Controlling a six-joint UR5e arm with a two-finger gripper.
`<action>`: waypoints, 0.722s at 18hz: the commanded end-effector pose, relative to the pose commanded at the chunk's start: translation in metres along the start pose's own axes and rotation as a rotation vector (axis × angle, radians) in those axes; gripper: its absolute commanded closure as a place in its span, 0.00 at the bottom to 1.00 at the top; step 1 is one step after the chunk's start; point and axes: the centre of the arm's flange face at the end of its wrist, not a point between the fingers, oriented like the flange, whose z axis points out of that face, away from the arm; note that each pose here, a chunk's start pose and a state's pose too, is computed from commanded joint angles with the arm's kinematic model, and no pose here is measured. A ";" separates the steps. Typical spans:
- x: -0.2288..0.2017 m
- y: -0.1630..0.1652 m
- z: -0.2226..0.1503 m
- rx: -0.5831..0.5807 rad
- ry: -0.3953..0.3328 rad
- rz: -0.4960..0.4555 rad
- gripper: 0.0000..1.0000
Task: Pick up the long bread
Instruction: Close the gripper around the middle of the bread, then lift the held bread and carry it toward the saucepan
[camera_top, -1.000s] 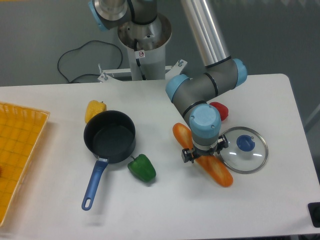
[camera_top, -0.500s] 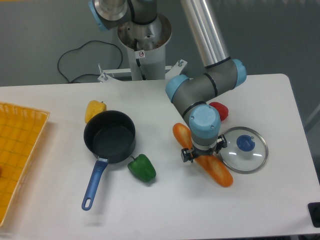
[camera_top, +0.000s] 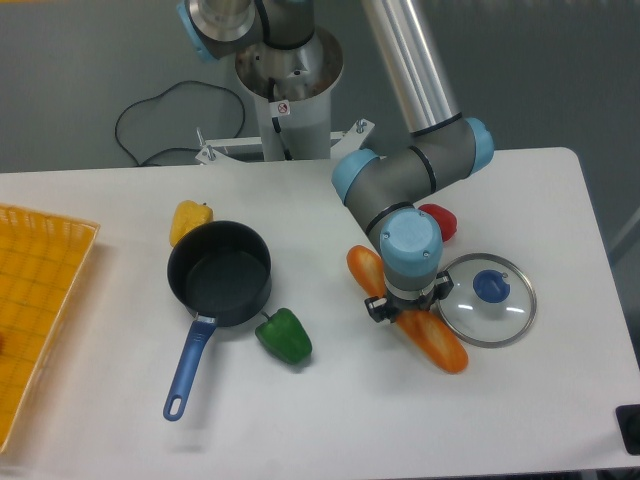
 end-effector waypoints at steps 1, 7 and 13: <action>0.000 0.000 -0.001 0.001 0.000 0.001 0.64; 0.001 0.000 -0.007 0.010 -0.004 0.003 0.87; 0.015 0.001 -0.038 0.024 -0.017 0.044 0.94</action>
